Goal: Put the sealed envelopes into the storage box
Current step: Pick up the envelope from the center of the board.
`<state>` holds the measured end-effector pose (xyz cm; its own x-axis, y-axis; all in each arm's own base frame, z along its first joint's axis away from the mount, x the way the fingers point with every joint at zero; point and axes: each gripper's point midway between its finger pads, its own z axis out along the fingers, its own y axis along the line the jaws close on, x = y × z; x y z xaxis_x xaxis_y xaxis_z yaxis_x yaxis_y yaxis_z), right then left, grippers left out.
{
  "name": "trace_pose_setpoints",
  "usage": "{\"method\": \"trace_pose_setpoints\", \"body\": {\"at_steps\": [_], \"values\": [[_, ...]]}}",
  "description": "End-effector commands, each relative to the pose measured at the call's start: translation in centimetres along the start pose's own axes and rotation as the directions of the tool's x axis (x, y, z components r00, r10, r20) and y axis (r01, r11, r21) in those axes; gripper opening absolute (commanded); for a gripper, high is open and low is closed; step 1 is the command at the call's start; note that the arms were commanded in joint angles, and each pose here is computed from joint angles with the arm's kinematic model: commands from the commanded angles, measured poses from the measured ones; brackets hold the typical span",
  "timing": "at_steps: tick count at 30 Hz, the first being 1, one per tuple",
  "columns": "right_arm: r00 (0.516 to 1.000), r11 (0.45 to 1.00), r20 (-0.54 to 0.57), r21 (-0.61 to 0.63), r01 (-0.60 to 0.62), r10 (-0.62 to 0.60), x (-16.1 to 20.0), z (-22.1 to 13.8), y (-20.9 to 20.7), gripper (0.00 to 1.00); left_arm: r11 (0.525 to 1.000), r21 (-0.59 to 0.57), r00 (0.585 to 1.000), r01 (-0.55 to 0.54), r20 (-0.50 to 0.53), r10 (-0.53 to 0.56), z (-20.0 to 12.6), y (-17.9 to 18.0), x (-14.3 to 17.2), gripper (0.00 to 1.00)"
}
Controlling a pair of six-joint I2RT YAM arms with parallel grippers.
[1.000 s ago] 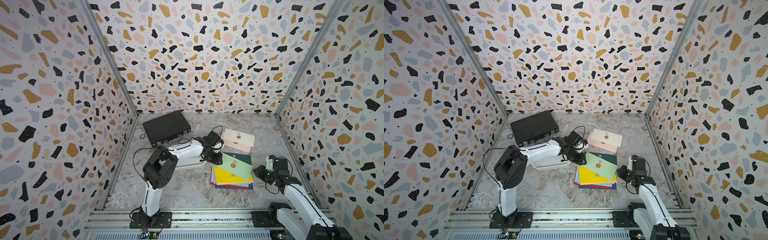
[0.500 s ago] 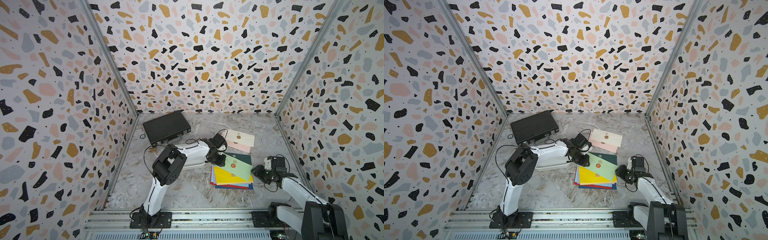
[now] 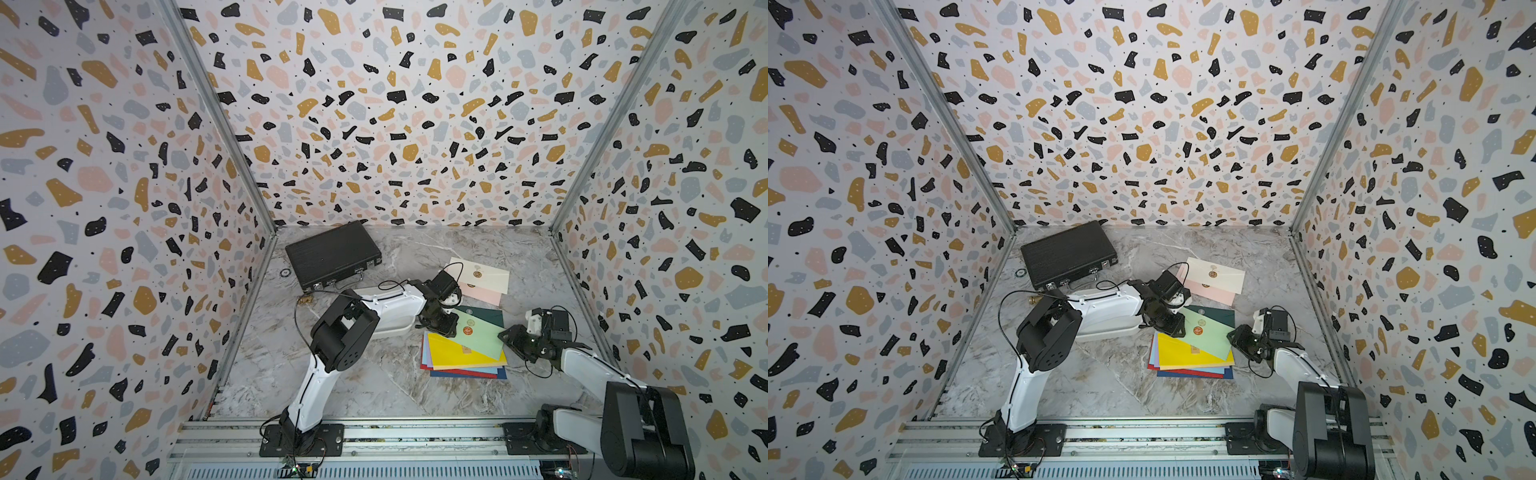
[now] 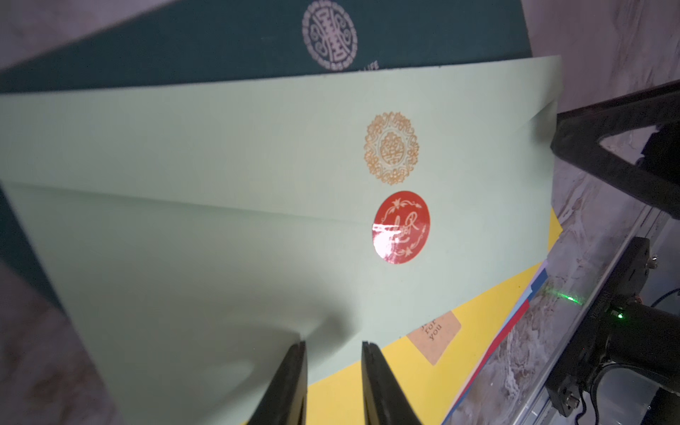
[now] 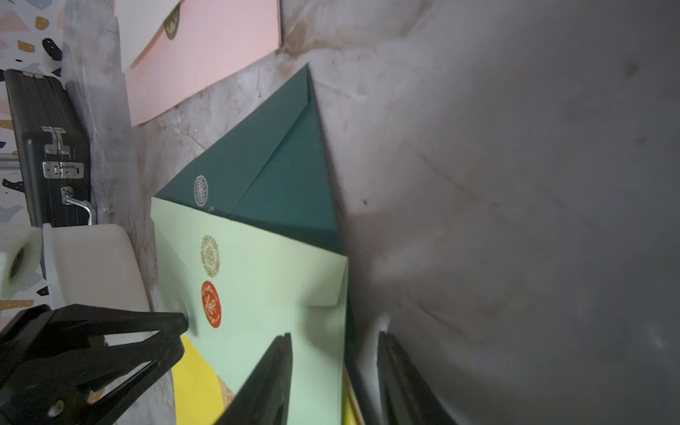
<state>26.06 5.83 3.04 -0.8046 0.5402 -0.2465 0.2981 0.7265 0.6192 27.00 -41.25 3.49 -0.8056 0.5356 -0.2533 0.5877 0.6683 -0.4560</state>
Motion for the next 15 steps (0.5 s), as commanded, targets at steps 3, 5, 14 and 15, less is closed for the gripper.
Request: {"method": "trace_pose_setpoints", "body": {"at_steps": [3,5,14,15], "values": [[1.000,0.998,-0.006,-0.065,-0.008,0.008,-0.6,-0.8,1.9,0.39,1.000,0.019,1.000,-0.004,-0.018,0.004,1.1,-0.8,0.1,0.29],[1.000,0.996,-0.015,-0.086,-0.015,0.014,-0.5,-0.9,2.4,0.37,1.000,0.024,1.000,-0.005,-0.020,0.005,1.2,-1.0,0.1,0.29],[1.000,0.989,-0.014,-0.149,-0.013,0.011,-0.5,-2.2,4.2,0.30,1.000,0.028,1.000,-0.005,-0.023,0.006,1.5,-1.0,0.1,0.29],[1.000,0.988,-0.015,-0.152,-0.014,0.012,-0.5,-2.3,4.3,0.29,1.000,0.027,1.000,-0.003,-0.024,0.004,1.5,-1.0,0.1,0.29]]}}
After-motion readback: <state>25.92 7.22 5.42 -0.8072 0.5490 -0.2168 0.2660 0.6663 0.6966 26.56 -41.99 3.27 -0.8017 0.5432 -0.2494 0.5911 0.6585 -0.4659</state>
